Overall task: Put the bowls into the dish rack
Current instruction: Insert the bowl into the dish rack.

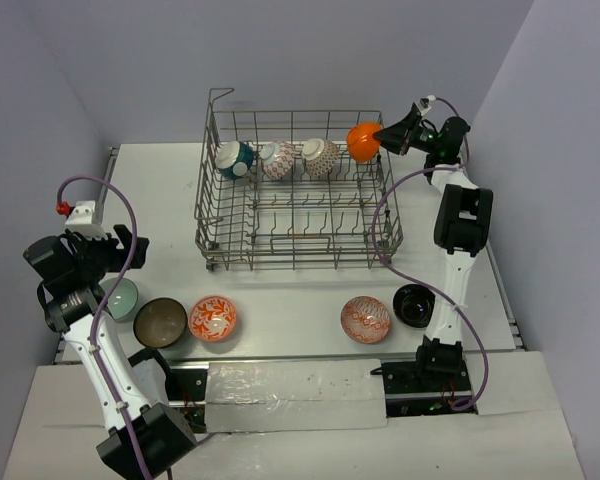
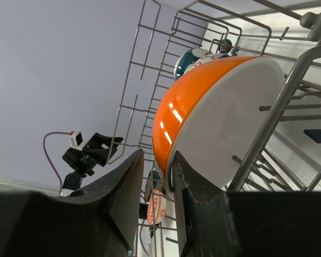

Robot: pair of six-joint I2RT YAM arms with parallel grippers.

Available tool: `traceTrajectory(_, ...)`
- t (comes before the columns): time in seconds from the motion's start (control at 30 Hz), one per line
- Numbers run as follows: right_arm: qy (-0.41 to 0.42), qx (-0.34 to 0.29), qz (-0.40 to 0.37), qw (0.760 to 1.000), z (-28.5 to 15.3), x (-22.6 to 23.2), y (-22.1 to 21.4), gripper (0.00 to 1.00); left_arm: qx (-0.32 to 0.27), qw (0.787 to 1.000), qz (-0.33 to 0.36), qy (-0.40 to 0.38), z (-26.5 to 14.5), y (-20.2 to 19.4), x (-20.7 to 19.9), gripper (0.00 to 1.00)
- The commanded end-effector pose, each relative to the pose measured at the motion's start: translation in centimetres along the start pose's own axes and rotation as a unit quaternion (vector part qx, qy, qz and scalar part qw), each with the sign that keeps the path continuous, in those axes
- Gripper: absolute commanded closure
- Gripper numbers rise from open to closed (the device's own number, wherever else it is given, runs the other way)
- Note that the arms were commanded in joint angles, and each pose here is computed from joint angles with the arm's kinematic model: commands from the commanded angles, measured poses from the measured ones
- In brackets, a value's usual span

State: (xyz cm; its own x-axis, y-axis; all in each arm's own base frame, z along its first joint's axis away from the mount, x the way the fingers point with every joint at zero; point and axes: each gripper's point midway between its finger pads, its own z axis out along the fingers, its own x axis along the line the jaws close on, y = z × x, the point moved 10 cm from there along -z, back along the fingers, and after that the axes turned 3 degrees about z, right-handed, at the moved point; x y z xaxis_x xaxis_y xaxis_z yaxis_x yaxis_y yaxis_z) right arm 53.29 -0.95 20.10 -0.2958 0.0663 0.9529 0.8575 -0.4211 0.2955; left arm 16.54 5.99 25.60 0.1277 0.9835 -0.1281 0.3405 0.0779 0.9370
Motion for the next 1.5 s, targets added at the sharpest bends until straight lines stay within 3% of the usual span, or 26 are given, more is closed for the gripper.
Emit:
traceTrajectory(0.0,0.005,0.012,-0.043,0.999,0.4,2.8,0.3,0.63,-0.007,1.000,0.010,-0.006,-0.2,0.1,-0.1,0.22)
traceTrajectory(0.27,-0.003,0.018,-0.053,0.998,0.4,3.7,0.5,0.63,-0.008,1.000,0.011,-0.006,-0.2,0.1,-0.1,0.22)
traceTrajectory(0.63,-0.026,0.016,-0.056,0.998,0.3,4.1,0.6,0.49,-0.009,1.000,0.014,-0.010,-0.4,0.1,-0.2,0.22)
traceTrajectory(1.07,-0.052,0.014,-0.073,0.996,0.1,5.4,0.7,0.48,-0.007,1.000,0.015,-0.010,-0.4,0.0,-0.2,0.22)
traceTrajectory(1.47,-0.163,-0.013,-0.122,0.979,-0.4,7.1,0.9,0.37,-0.007,1.000,0.018,-0.015,-0.4,0.0,-0.3,0.22)
